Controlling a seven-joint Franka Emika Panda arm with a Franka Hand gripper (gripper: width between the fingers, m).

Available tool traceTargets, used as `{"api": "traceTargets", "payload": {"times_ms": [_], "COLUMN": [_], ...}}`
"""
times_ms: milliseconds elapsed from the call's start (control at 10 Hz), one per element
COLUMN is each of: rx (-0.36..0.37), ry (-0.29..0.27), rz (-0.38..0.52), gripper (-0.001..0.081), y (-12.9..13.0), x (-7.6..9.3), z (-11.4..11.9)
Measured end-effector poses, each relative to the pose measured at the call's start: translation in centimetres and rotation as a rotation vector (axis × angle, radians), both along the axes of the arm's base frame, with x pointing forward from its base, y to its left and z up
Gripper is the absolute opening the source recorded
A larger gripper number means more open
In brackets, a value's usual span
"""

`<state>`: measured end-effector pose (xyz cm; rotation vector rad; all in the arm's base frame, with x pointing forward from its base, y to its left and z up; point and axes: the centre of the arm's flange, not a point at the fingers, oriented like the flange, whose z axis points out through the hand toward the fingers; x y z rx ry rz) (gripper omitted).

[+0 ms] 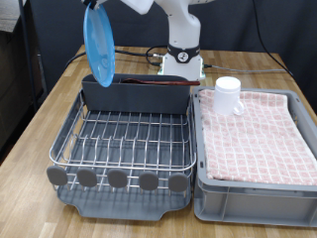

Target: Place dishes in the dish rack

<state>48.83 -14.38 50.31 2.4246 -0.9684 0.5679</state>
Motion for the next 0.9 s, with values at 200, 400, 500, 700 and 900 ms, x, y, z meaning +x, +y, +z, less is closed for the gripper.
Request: {"api": "traceTargets", "payload": {"times_ms": [200, 400, 500, 700, 900], "rx": [-0.022, -0.051, -0.066, -0.091, -0.123], "ry": [-0.014, 0.001, 0.014, 0.022, 0.023], "rz": [0.052, 0.087, 0.103, 0.155, 0.209], "gripper": [0.0025, 0.0025, 0.0025, 0.0025, 0.0025], "y": [0.3, 0.3, 0.3, 0.1, -0.2], "x": [0.6, 1.2, 1.5, 1.8, 1.5], "z": [-0.8, -2.4, -3.2, -5.0, -6.2]}}
